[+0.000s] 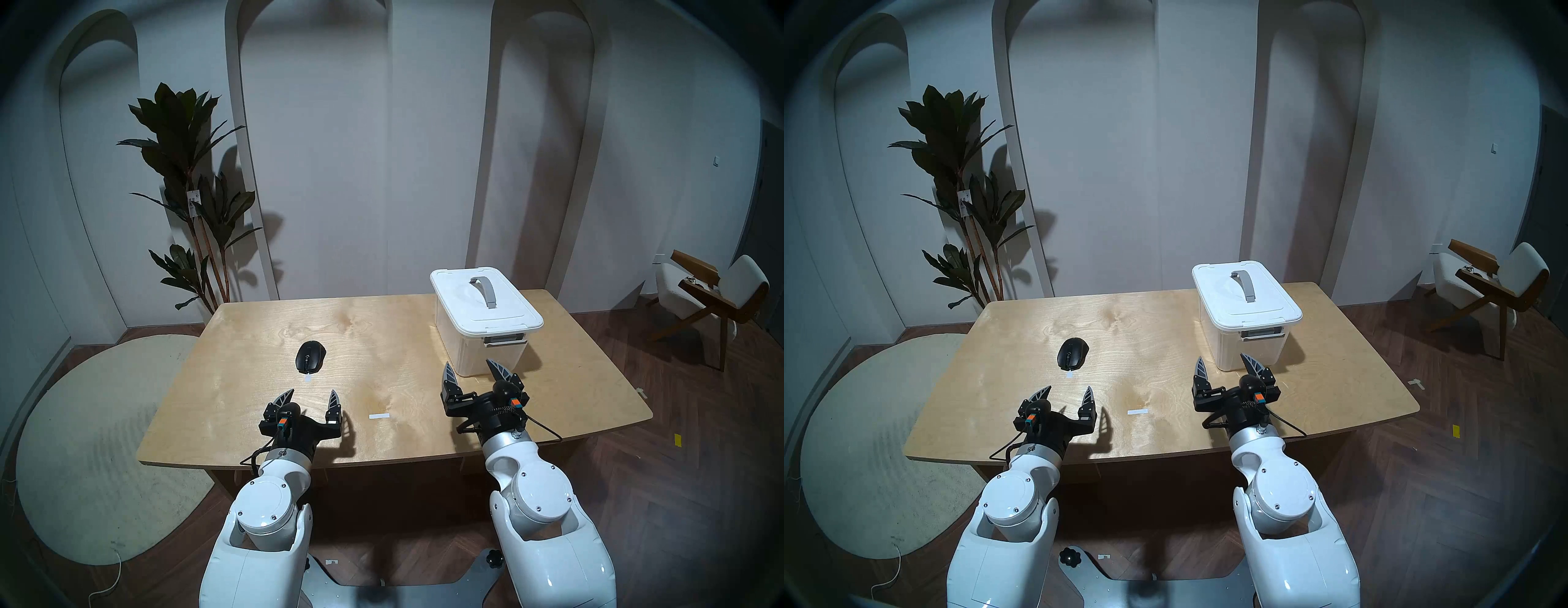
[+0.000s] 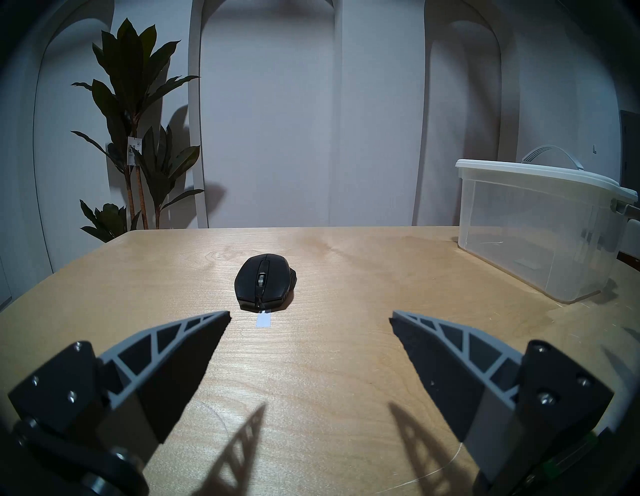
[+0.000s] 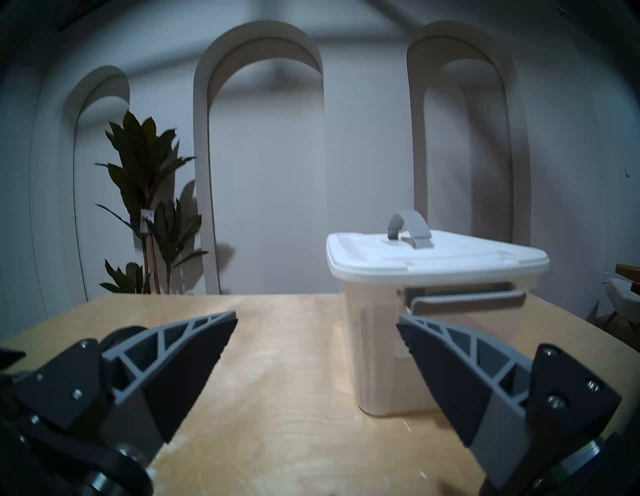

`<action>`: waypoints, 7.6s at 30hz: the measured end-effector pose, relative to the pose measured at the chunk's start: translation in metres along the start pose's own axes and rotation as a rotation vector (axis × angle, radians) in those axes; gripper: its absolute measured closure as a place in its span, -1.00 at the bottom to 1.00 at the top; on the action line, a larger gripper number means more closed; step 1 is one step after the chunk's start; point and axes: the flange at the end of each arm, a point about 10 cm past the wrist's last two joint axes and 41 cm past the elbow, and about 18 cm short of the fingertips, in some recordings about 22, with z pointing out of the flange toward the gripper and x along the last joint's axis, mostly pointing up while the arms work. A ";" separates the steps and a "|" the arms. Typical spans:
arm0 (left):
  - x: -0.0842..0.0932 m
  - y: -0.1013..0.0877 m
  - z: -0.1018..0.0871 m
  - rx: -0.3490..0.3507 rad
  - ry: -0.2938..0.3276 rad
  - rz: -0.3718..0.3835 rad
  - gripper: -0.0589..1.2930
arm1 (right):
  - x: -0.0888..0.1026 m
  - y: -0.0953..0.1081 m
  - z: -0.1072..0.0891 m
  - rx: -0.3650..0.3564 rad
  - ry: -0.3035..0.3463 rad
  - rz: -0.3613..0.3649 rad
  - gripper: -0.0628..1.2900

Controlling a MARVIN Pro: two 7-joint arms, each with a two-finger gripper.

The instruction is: Open a storage container and put mouse inside

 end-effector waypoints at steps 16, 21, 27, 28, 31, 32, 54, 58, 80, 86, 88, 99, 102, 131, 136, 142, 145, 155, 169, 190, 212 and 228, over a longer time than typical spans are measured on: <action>0.000 0.000 0.000 0.000 -0.001 0.000 -0.95 | 0.056 0.001 0.035 -0.010 -0.015 -0.081 -0.94; 0.000 0.000 0.000 0.000 -0.001 0.000 -0.95 | 0.069 0.009 0.047 -0.016 -0.034 -0.108 -0.94; 0.000 0.000 0.000 0.000 -0.001 0.001 -0.95 | 0.083 0.019 0.060 -0.033 -0.054 -0.106 -0.94; 0.000 0.000 0.000 0.000 -0.001 0.001 -0.95 | 0.084 0.020 0.061 -0.035 -0.057 -0.102 -0.94; -0.001 0.000 0.000 -0.001 -0.001 0.001 -0.95 | 0.091 0.030 0.070 -0.049 -0.081 -0.081 -0.94; -0.001 0.000 0.000 -0.001 -0.001 0.001 -0.95 | 0.091 0.031 0.072 -0.052 -0.084 -0.078 -0.94; -0.002 0.000 0.000 -0.002 -0.004 0.001 -0.95 | 0.088 0.089 0.120 -0.126 -0.209 -0.016 -0.94; -0.002 0.000 0.000 -0.002 -0.004 0.001 -0.95 | 0.087 0.099 0.129 -0.132 -0.233 -0.004 -0.94; -0.002 0.000 0.000 -0.002 -0.004 0.001 -0.95 | 0.079 0.123 0.180 -0.198 -0.380 0.034 -0.94; -0.002 0.000 0.000 -0.002 -0.004 0.001 -0.95 | 0.070 0.125 0.194 -0.174 -0.420 0.030 -0.94; -0.002 0.000 0.000 -0.002 -0.004 0.001 -0.95 | 0.066 0.123 0.200 -0.143 -0.433 0.020 -0.94; -0.001 0.000 0.000 -0.001 -0.003 -0.001 -0.95 | 0.052 0.129 0.220 -0.105 -0.465 -0.018 -0.94; -0.001 0.000 0.000 -0.001 -0.003 -0.001 -0.95 | 0.051 0.130 0.223 -0.106 -0.461 -0.031 -0.94; -0.001 0.000 0.000 -0.001 -0.004 -0.002 -0.95 | 0.111 0.093 0.206 -0.048 -0.180 -0.089 0.65; -0.002 0.000 0.000 -0.001 -0.004 -0.002 -0.95 | 0.127 0.084 0.200 -0.042 -0.119 -0.080 0.65; -0.002 0.000 0.000 0.000 -0.004 -0.002 -0.95 | 0.139 0.087 0.187 -0.075 -0.055 -0.049 0.65; -0.002 0.000 0.000 0.000 -0.004 -0.002 -0.95 | 0.144 0.091 0.179 -0.098 -0.025 -0.036 0.65; -0.002 0.000 0.000 -0.001 -0.005 -0.001 -0.95 | 0.152 0.114 0.144 -0.234 0.058 -0.012 0.65; -0.002 0.000 0.000 -0.001 -0.005 -0.001 -0.95 | 0.149 0.174 0.070 -0.563 0.107 -0.015 0.65; -0.001 0.000 0.000 0.000 -0.004 -0.001 -0.95 | 0.099 0.220 -0.001 -0.831 -0.054 0.182 0.65; -0.001 0.000 0.000 0.000 -0.004 -0.002 -0.95 | 0.032 0.230 0.025 -0.837 -0.174 0.290 0.66; -0.001 0.000 0.000 0.000 -0.003 -0.002 -0.95 | 0.012 0.231 0.041 -0.825 -0.214 0.308 0.66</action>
